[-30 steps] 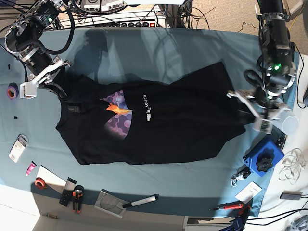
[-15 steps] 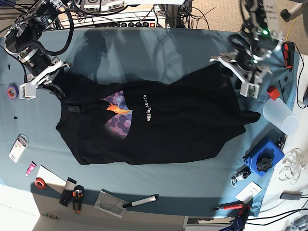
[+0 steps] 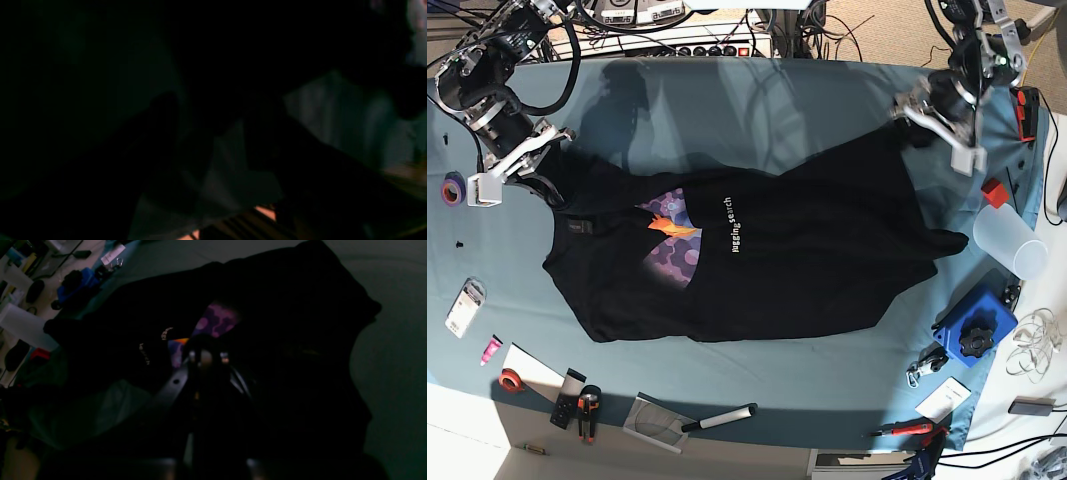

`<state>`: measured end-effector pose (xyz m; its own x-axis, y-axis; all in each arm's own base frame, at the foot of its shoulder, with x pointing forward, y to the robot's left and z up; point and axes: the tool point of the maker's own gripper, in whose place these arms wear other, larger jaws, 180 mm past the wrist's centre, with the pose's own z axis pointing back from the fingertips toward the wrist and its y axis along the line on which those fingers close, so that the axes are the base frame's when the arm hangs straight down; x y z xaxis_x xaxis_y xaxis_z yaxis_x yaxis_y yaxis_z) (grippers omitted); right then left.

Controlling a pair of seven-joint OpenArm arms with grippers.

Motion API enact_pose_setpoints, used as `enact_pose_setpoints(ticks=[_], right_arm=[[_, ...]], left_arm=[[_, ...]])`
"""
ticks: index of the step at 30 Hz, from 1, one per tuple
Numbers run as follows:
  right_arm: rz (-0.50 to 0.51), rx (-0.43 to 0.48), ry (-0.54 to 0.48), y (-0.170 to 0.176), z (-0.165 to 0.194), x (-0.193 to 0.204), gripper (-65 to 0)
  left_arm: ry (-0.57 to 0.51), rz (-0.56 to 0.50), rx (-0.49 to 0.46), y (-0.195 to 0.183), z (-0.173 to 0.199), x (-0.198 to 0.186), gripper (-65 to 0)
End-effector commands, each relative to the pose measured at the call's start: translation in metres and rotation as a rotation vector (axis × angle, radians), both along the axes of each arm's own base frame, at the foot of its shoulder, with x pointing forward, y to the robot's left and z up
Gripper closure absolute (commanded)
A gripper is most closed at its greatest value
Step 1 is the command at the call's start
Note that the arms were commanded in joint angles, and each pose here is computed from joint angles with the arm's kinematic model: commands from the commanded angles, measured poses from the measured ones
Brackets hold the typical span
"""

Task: Layout the t-shirt on the table in an organized manner, then fold the t-shirt properly
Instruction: 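Grasp the shirt's shoulder edges with both grippers, then lift the shirt with both grippers and flip it over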

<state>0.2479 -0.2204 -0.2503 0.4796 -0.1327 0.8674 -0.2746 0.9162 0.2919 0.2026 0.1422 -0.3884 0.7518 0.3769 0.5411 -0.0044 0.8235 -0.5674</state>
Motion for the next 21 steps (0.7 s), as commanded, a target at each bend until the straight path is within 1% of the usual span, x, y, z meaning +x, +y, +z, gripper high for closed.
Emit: enact_pose_setpoints(ticks=[1, 4, 6, 8, 12, 16, 21], right_arm=[[0.007, -0.002, -0.061, 0.000, 0.015, 0.004, 0.0], [0.007, -0.002, -0.061, 0.000, 0.016, 0.004, 0.0], [0.007, -0.002, -0.061, 0.000, 0.016, 0.004, 0.0], [0.007, -0.002, -0.061, 0.000, 0.015, 0.004, 0.0], [0.009, 0.001, -0.063, 0.001, 0.016, 0.004, 0.0], [0.008, 0.000, -0.062, 0.001, 0.016, 0.004, 0.0], [0.007, 0.000, -0.062, 0.000, 0.016, 0.004, 0.0]], left_arm=[[-0.022, -0.003, -0.011, -0.001, 0.005, 0.002, -31.3], [-0.006, -0.004, -0.024, -0.003, 0.000, 0.001, -31.3], [0.012, -0.006, -0.057, -0.006, -0.002, -0.003, -31.3], [0.004, -0.013, -0.074, -0.012, -0.003, -0.003, -31.3], [-0.003, 0.007, -0.121, -0.023, -0.005, 0.007, -31.3], [0.028, 0.001, -0.170, -0.036, -0.018, 0.015, -30.4], [0.047, 0.057, -0.196, -0.032, -0.028, 0.025, -30.4]])
